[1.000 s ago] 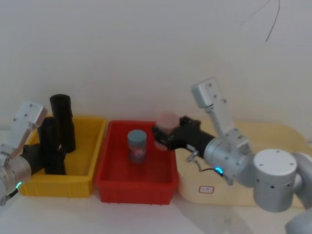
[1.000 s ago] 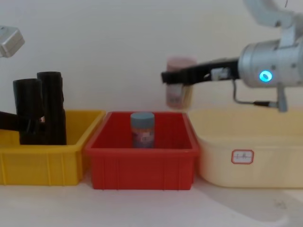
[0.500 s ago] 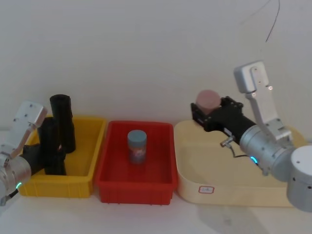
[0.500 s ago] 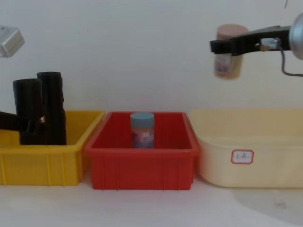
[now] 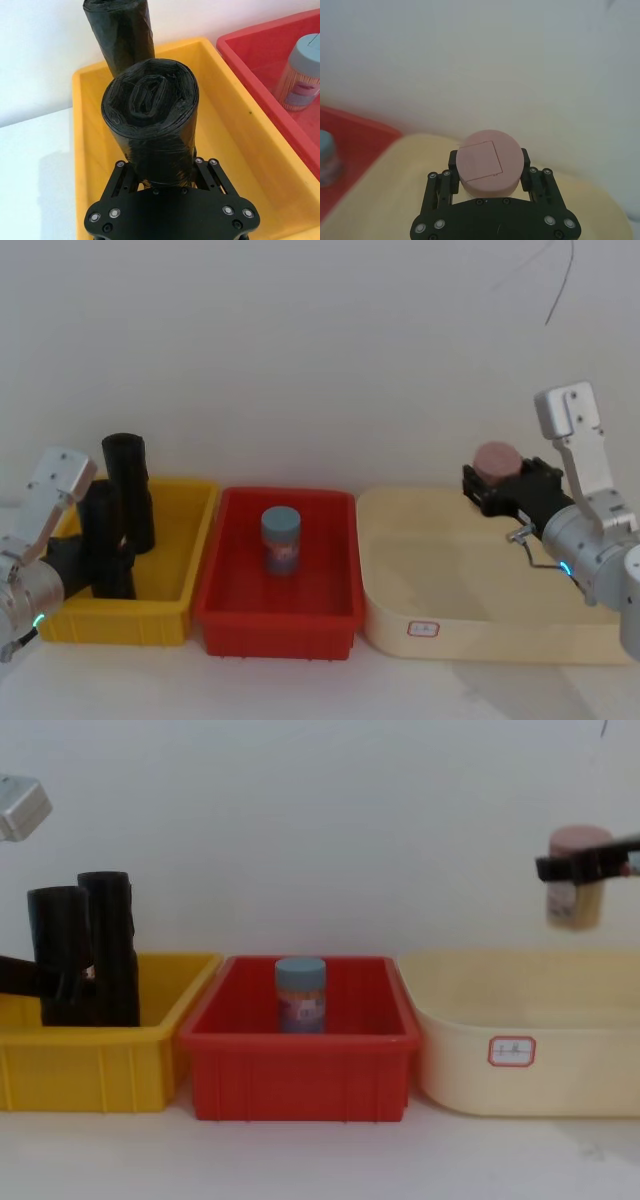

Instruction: Pick up the garbage bag with the one hand and transfer it to the other hand.

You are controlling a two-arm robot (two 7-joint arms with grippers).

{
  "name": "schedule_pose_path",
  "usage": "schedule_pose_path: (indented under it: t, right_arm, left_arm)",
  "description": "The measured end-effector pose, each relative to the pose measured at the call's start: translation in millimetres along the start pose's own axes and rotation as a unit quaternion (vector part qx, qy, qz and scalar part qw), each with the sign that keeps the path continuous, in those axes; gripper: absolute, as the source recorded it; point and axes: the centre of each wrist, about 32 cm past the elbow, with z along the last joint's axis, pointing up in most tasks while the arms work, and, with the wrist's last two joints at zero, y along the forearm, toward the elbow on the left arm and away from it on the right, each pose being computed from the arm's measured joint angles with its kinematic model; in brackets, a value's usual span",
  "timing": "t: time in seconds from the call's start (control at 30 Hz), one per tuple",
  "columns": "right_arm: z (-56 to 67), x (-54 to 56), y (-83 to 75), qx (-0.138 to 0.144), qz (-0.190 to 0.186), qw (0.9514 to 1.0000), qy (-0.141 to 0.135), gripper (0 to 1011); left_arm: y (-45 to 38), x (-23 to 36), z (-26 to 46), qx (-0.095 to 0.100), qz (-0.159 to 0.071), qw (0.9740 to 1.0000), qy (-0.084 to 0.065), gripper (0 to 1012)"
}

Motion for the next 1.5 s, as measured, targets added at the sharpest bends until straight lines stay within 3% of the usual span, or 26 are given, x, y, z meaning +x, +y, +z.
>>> schedule_pose_path:
  t: [0.37,0.47,0.83,1.27,1.5]
  right_arm:
    - [-36.1,22.6,27.0,-0.063,-0.025,0.9971,0.035,651]
    - [-42.4,25.8,30.9,-0.072,-0.027,0.9962,0.042,709]
    - [-55.2,32.2,38.5,-0.091,-0.031,0.9937,0.057,998]
    - [-61.3,34.7,41.7,-0.101,-0.032,0.9923,0.064,1004]
    - [-63.0,35.4,42.5,-0.103,-0.033,0.9919,0.066,1004]
  left_arm:
    - [0.0,0.0,0.0,0.0,0.0,1.0,0.0,415]
    - [0.0,0.0,0.0,0.0,0.0,1.0,0.0,415]
    - [0.0,0.0,0.1,0.0,0.0,1.0,0.0,415]
    - [0.3,0.0,0.6,-0.001,0.0,1.0,-0.001,415]
    - [4.4,1.1,10.8,-0.024,0.002,0.9996,-0.01,415]
